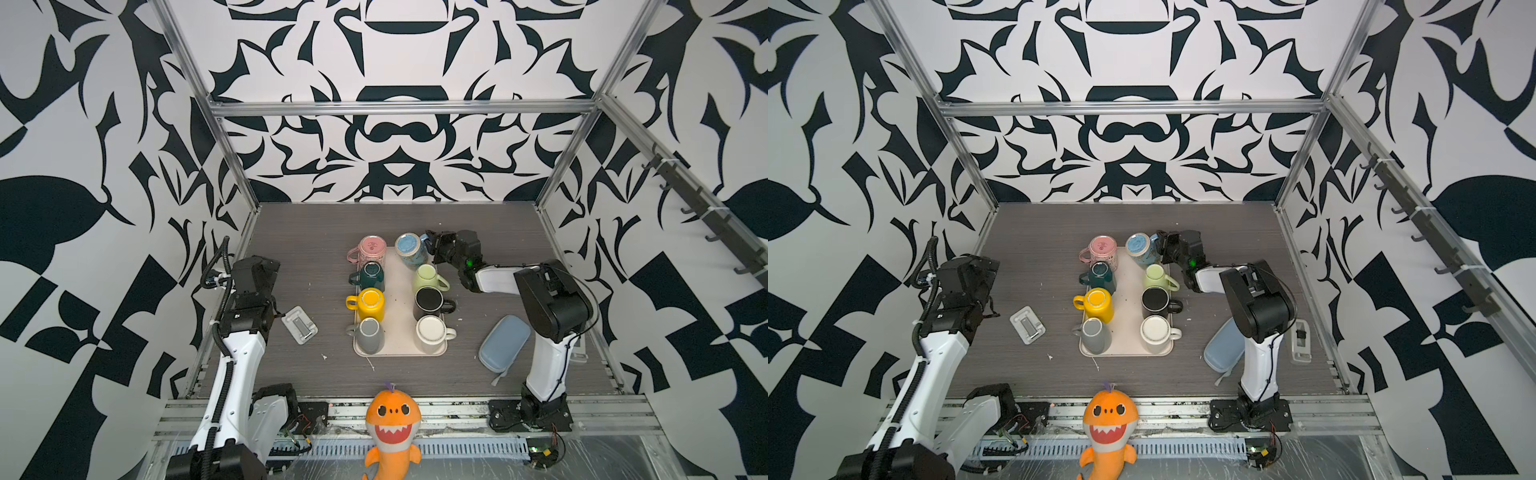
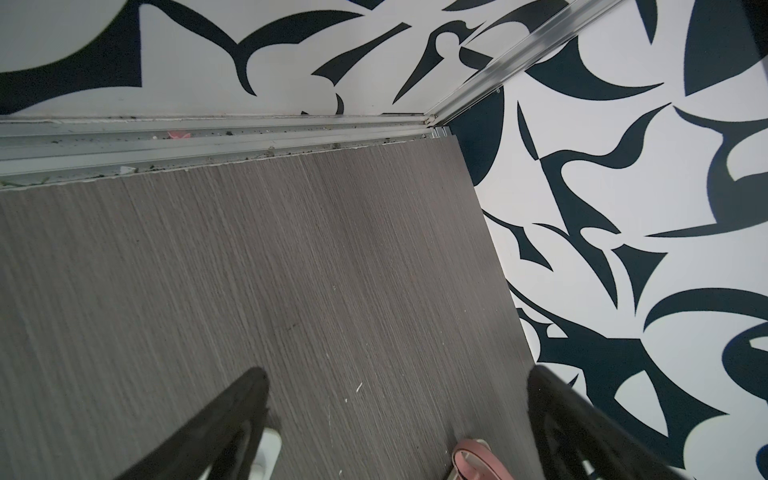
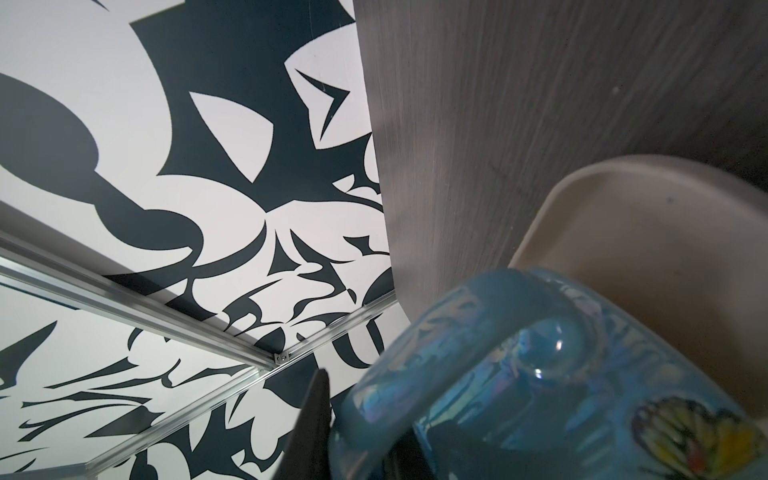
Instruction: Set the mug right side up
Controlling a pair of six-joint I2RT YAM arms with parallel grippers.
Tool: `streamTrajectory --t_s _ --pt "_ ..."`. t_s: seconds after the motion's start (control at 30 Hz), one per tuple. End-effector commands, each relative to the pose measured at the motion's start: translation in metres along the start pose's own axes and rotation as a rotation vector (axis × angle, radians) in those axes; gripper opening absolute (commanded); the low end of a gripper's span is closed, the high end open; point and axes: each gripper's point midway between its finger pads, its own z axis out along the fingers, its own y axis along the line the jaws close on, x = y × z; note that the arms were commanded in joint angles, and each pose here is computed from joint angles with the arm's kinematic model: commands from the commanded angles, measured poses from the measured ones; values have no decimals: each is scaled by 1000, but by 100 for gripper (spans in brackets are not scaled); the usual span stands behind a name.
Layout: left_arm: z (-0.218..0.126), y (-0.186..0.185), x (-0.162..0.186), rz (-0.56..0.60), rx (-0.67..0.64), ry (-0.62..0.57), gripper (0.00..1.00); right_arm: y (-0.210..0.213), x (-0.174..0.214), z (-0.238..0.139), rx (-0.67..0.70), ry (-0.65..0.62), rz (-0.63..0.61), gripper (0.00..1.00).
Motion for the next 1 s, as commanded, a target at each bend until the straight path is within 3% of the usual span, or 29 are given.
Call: streamTrajectory --t_s 0.0,0.97 --pt "-6 -3 -6 -3 2 -18 100 57 28 -2 -166 85 -75 0" --pt "-6 -8 -6 -2 10 -7 100 3 4 -3 -167 59 95 0"
